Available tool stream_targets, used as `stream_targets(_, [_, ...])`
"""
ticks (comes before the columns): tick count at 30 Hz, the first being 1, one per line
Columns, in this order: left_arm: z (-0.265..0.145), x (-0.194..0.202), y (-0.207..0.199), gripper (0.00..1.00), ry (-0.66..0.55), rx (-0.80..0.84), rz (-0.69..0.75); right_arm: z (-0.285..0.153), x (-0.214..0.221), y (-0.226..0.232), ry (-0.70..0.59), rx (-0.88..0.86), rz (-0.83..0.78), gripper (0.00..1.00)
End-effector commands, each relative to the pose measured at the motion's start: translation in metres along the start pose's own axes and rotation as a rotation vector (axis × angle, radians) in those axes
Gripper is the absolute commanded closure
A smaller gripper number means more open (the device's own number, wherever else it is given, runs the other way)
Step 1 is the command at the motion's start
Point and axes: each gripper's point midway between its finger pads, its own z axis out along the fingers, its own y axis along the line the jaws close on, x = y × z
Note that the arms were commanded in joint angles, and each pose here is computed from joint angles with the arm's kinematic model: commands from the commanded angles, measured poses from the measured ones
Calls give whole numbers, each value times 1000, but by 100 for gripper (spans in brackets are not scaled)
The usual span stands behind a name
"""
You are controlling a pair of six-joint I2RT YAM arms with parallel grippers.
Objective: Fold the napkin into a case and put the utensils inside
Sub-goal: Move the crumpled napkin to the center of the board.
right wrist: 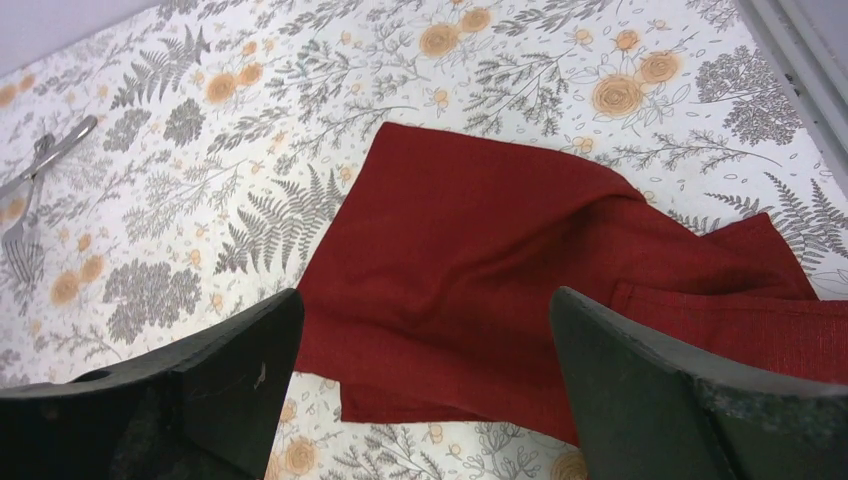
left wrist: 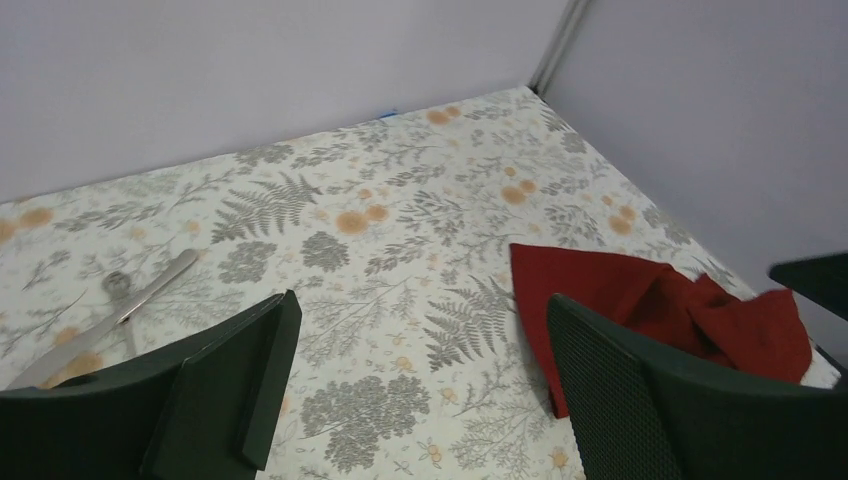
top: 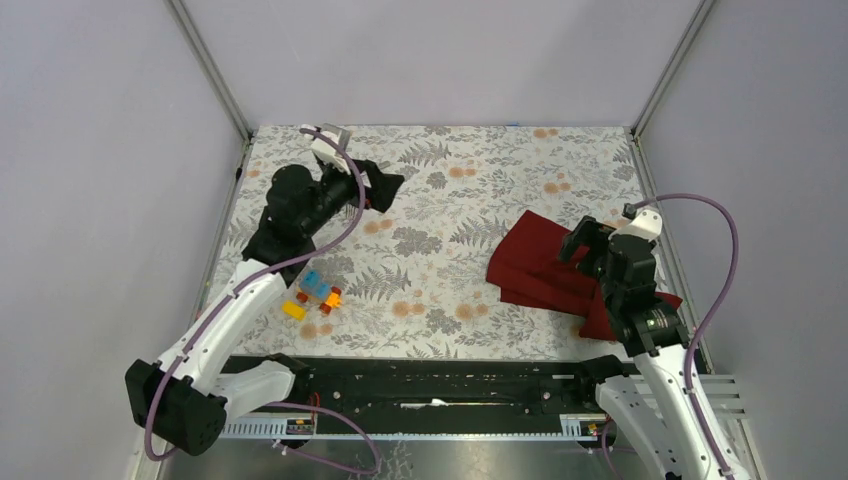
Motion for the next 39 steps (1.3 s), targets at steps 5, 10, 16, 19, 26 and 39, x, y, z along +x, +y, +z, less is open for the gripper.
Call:
stream_targets(5, [3,0,-65,1,4,110,140,28,3,0,62,92,19,0])
stream_targets(10, [3,25,-99,1,71,157,213,55,17,0,108,155,84,0])
stream_targets(16, [1,48,-129,1,136,192,279,103,41,-27,267,331,321,0])
stream_targets(19, [-2,54,-140,1,147,214,322,128,56,-41,383,402,376,0])
stream_targets(26, [-7,54,-150,1,150,246,329,176,92,-48,548,474,315,2])
stream_targets(39, [-10,42,-139,1,109,184,335,172,157,93,764,106,111,68])
